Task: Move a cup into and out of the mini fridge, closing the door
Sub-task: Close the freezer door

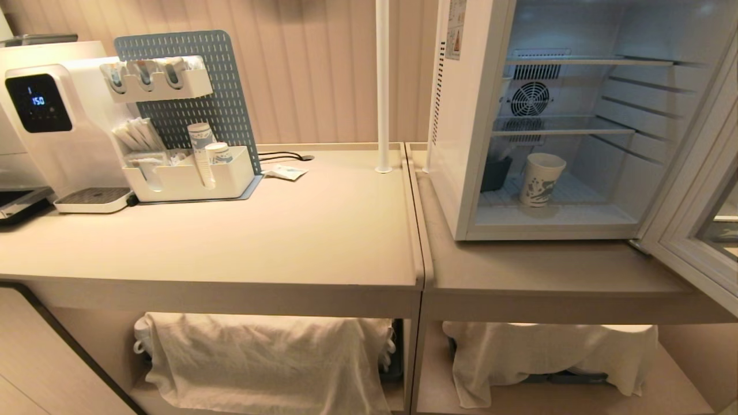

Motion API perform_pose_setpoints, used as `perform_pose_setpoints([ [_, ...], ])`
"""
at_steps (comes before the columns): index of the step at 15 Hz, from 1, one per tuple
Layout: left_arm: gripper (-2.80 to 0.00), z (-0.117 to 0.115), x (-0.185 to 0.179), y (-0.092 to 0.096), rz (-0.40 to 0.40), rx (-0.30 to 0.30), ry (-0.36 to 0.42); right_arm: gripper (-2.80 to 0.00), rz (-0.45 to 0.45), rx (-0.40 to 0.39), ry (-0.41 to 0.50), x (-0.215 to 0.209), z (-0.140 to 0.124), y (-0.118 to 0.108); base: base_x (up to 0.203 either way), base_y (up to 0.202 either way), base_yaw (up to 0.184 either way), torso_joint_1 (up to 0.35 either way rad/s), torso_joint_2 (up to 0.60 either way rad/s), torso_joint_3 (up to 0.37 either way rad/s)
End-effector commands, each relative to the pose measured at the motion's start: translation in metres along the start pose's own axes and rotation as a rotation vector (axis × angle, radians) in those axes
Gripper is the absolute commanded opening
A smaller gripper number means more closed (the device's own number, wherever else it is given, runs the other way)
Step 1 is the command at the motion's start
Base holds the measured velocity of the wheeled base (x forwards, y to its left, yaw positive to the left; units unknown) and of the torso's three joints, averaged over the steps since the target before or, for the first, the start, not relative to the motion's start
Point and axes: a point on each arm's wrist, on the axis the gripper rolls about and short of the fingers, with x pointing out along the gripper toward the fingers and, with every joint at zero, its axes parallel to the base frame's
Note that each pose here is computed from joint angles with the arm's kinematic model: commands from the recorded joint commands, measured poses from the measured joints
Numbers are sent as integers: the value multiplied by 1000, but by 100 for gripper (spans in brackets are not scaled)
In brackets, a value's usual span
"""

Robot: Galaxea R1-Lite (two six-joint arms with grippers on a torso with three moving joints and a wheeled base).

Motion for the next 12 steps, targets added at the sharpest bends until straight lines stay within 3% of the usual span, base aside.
perform_pose_setpoints([
  [1, -280, 0, 0, 0, 1, 0, 0, -280, -1, 1, 5, 0, 0, 0, 0, 0, 0, 0, 0, 0],
  [12, -280, 0, 0, 0, 2, 3, 4, -280, 0, -11, 2, 0, 0, 0, 0, 0, 0, 0, 0, 0],
])
